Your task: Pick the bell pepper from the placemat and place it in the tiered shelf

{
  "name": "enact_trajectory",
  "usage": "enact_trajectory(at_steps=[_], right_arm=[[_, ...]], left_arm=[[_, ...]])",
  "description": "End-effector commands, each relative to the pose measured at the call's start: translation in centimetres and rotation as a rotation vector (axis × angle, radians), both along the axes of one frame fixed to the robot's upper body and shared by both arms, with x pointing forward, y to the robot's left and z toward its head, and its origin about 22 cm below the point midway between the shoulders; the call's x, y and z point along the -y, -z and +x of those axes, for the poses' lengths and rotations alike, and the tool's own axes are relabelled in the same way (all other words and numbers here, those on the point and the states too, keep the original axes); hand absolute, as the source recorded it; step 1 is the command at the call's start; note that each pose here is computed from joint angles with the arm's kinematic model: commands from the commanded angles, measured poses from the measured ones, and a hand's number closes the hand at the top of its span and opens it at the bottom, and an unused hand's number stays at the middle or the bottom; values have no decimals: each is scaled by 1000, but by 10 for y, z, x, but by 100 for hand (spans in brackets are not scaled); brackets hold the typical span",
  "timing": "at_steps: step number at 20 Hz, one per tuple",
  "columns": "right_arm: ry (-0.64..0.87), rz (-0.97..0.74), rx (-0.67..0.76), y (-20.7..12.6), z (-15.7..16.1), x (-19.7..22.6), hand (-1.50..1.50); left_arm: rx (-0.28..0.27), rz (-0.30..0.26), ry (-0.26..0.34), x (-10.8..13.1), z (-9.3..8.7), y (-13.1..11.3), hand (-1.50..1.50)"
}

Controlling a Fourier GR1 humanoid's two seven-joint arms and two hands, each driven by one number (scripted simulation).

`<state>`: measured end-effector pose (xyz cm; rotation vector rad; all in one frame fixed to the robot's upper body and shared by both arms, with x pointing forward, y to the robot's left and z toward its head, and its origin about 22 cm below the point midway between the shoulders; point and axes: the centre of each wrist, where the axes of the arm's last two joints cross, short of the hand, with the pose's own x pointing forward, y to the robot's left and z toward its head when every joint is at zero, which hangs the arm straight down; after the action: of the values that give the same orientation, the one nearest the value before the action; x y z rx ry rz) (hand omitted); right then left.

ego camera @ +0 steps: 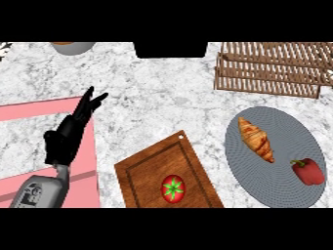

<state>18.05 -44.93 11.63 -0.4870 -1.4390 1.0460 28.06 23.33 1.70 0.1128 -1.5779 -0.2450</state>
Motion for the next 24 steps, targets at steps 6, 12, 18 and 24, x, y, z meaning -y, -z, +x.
enact_trajectory(at_steps=[6, 12, 18, 24], right_arm=[[63, -11, 38, 2, -16, -26, -150], [51, -28, 12, 21, -24, -32, -150], [73, -26, 7, 31, -6, -48, -150], [87, -41, 0, 33, -8, -31, -150]], left_arm=[[-2, -1, -8, 15, -1, -11, 0], [-3, 11, 20, 11, 8, 8, 0], [7, 11, -4, 9, 2, 5, 0], [-1, 7, 14, 8, 5, 1, 0]])
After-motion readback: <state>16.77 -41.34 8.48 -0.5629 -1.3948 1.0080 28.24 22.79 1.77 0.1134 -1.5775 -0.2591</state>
